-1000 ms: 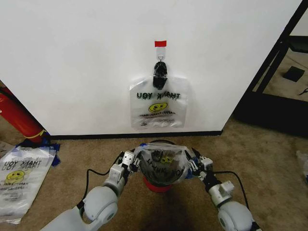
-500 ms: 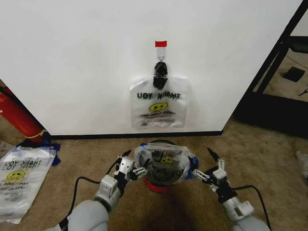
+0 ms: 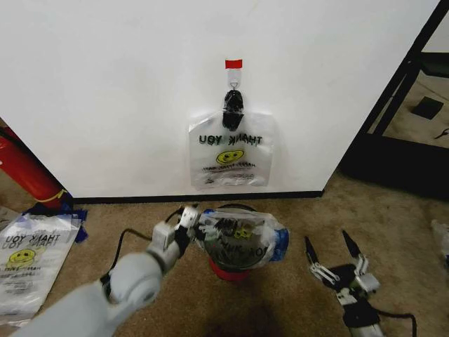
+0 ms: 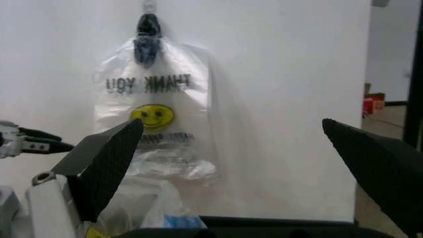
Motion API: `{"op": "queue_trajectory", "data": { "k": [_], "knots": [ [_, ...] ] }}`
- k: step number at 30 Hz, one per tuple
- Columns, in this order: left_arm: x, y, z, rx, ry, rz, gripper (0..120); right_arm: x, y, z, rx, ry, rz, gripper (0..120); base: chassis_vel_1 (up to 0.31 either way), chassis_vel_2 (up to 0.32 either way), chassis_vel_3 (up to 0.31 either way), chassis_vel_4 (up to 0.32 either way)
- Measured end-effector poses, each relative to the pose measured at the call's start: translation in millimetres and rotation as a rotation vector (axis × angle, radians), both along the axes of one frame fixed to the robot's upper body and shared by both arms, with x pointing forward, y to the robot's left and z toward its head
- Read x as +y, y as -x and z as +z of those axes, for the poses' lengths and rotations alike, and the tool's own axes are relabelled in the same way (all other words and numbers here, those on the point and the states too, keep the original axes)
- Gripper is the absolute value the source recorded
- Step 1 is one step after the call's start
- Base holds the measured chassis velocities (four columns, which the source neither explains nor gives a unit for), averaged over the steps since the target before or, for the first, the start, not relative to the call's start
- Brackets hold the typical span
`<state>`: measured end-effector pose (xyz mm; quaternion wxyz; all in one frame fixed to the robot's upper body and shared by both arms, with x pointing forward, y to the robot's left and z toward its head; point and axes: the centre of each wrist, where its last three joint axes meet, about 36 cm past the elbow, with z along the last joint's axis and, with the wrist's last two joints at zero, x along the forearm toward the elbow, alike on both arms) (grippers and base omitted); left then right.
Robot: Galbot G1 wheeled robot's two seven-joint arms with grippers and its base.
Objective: Pick up the garbage bag from the wall and place it over the trash bin.
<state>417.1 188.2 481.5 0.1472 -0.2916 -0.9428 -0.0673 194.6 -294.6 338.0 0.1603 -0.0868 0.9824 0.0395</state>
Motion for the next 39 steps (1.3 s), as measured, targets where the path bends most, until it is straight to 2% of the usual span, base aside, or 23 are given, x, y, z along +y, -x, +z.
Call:
{"op": "queue_trajectory", "data": {
  "k": [3, 5, 7, 12, 16, 20, 26, 33, 37, 39],
  "knots": [
    [-12.3, -19.8, 6.2, 0.032, -0.044, -0.059, 100, 2.8, 0.6, -0.8, -0.001, -0.010, -0.015, 100, 0.000, 0.000, 0.000, 0.000],
    [-20.4, -34.0, 14.4, 0.112, -0.067, -0.102, 100, 6.6, 0.8, -1.2, -0.002, -0.014, -0.020, 100, 0.000, 0.000, 0.000, 0.000],
    [-23.5, -40.1, 18.0, 0.133, -0.077, -0.115, 100, 8.5, 1.0, -1.5, -0.002, -0.018, -0.021, 100, 0.000, 0.000, 0.000, 0.000],
    [-45.1, -96.8, 41.1, 0.199, -0.147, -0.153, 100, 21.1, 9.4, -5.4, 0.012, -0.052, -0.024, 100, 0.000, 0.000, 0.000, 0.000],
    [-53.2, -117.2, 39.0, 0.205, -0.170, -0.166, 100, 21.4, 13.6, -6.3, 0.020, -0.055, -0.026, 100, 0.000, 0.000, 0.000, 0.000],
    [-58.1, -137.5, 23.5, 0.186, -0.250, -0.196, 100, 20.0, 15.6, -5.6, 0.026, -0.054, -0.023, 100, 0.000, 0.000, 0.000, 0.000],
    [-50.7, -152.1, 9.1, 0.201, -0.299, -0.223, 99, 22.5, 12.4, 1.3, 0.025, -0.059, -0.011, 100, 0.000, 0.000, 0.000, 0.000],
    [-32.0, -150.1, 6.1, 0.215, -0.324, -0.243, 96, 20.8, 12.9, 3.0, 0.032, -0.056, -0.003, 100, 0.000, 0.000, 0.000, 0.000],
    [-31.2, -149.7, 0.7, 0.223, -0.332, -0.253, 95, 22.0, 11.7, 3.7, 0.035, -0.058, 0.002, 100, 0.000, 0.000, 0.000, 0.000],
    [-33.8, -151.4, -5.4, 0.236, -0.335, -0.259, 88, 25.1, 11.0, 5.3, 0.034, -0.060, 0.010, 100, 0.000, 0.000, 0.000, 0.000]
  ]
}}
